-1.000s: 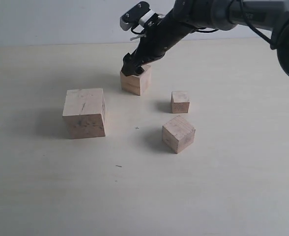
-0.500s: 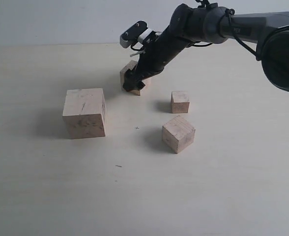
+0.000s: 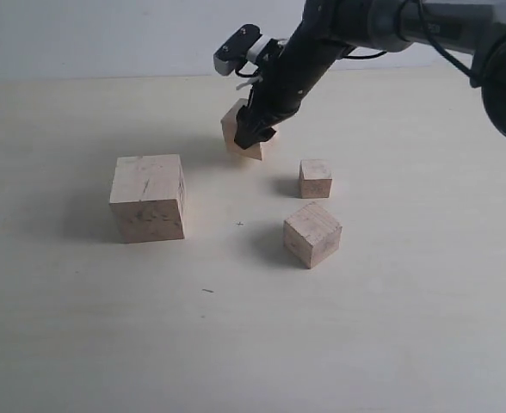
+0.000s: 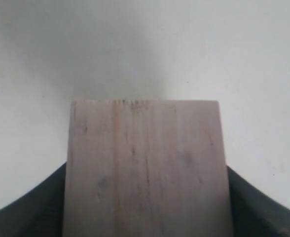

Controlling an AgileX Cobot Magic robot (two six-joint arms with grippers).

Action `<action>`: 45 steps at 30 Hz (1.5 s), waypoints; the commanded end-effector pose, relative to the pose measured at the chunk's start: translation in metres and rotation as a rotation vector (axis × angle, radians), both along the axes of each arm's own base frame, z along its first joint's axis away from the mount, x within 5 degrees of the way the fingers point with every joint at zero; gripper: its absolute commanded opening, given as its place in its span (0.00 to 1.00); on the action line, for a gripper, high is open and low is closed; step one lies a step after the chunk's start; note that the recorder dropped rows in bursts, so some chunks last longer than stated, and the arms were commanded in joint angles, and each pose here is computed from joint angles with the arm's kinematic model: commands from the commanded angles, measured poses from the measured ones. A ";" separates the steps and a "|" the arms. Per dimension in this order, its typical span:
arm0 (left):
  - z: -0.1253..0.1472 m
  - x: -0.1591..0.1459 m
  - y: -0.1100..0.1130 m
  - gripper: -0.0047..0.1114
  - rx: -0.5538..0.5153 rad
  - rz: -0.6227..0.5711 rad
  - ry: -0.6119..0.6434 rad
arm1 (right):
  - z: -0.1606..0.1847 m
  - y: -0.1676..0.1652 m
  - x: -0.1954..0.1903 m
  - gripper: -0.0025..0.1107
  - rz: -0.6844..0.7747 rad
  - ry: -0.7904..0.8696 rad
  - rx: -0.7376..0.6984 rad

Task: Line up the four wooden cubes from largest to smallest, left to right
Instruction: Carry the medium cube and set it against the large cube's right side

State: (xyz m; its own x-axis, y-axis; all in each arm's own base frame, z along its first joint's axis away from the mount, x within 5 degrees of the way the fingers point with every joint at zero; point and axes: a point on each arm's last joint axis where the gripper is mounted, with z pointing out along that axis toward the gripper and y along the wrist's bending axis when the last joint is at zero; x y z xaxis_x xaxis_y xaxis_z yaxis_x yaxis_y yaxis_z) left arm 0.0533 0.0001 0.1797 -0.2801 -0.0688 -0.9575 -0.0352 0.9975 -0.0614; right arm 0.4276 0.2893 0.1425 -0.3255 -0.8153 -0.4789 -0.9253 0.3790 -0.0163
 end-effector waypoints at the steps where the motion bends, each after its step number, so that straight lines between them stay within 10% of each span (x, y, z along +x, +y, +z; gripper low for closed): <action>1: 0.001 0.000 0.000 0.04 0.003 -0.002 -0.017 | 0.035 -0.006 -0.007 0.02 0.021 0.042 0.032; 20: 0.001 0.000 0.000 0.04 0.003 -0.002 -0.017 | 0.019 -0.004 -0.049 0.02 0.442 0.233 0.102; 45: 0.001 0.000 0.000 0.04 0.003 -0.002 -0.017 | -0.013 0.029 -0.064 0.02 0.491 0.188 0.032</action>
